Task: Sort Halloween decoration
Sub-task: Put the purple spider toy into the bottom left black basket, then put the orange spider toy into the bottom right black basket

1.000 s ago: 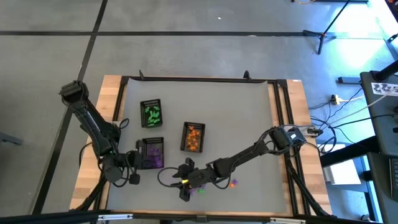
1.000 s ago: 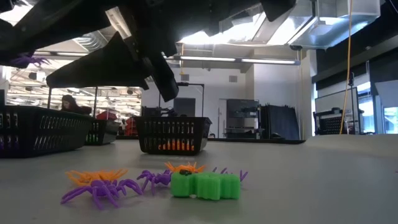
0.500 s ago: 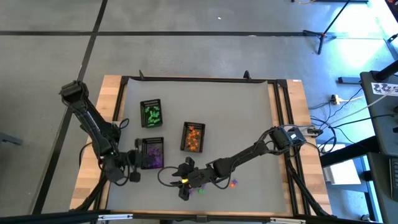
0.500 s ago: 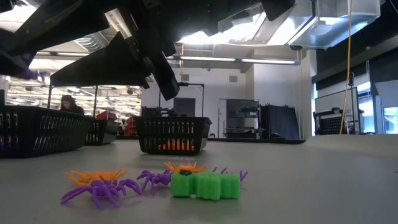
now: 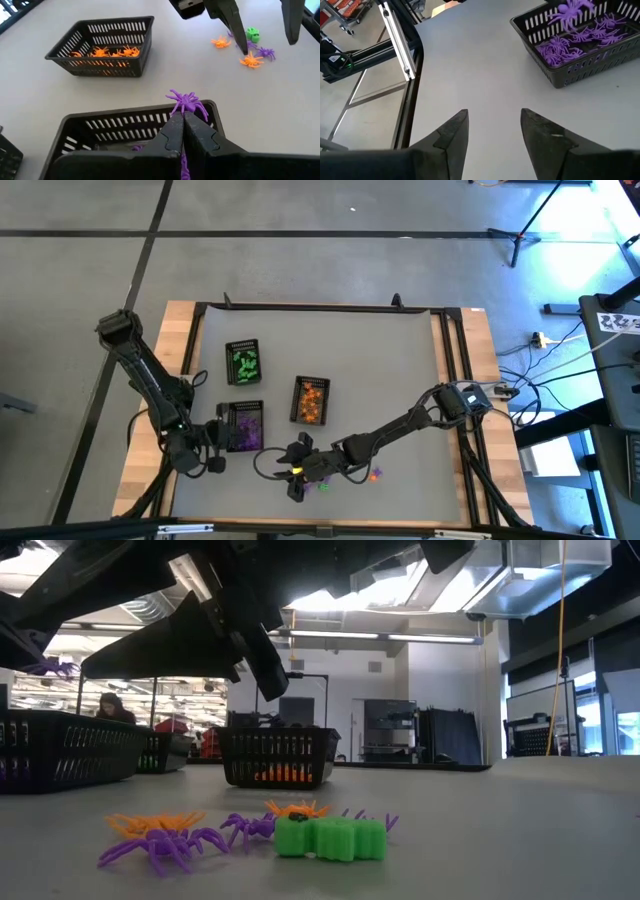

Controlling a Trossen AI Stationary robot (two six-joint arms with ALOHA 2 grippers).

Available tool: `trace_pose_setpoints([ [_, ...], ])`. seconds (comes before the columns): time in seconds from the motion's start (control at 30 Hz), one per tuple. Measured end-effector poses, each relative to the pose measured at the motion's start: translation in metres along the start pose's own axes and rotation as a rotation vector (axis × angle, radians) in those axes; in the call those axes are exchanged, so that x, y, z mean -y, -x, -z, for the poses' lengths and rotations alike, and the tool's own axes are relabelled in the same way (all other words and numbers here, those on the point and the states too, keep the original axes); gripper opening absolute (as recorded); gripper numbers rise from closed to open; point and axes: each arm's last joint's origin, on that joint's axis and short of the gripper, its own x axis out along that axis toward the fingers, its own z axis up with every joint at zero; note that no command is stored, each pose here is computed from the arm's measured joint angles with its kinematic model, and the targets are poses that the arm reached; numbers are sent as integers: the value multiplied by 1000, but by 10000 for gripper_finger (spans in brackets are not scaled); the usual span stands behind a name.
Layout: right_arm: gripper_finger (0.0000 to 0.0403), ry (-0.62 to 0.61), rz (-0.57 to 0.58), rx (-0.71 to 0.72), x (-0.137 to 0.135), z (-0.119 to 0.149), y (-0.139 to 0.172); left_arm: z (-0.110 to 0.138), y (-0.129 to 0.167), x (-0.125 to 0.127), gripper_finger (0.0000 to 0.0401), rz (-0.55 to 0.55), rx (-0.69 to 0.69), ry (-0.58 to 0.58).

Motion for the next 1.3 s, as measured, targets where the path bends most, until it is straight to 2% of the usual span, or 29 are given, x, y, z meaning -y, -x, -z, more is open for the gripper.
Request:
trace_pose_setpoints([
  [0.27, 177, 0, 2, 1, 1, 0, 0, 1, 0, 1, 11, 26, -23, 2],
  [0.53, 177, 0, 2, 0, 0, 0, 0, -1, 0, 0, 100, -8, 13, 7],
  [0.63, 177, 2, -10, -19, 0, 1, 0, -1, 0, 0, 119, -13, 18, 7],
  [0.8, 177, -31, 32, -114, -3, -13, 22, -2, 0, 1, 125, -5, 30, 28],
  [0.97, 177, -91, 146, -236, -7, -24, 57, -18, 1, 12, 125, 85, 133, 199],
  [1.03, 177, -110, 177, -281, -11, -24, 70, -25, 3, 16, 125, 120, 176, 228],
  [1.13, 177, -162, 192, -369, -21, -19, 89, -32, 5, 19, 125, 165, 218, 230],
  [1.3, 177, -224, 284, -569, -35, 12, 113, -35, 6, 21, 125, 193, 235, 226],
])
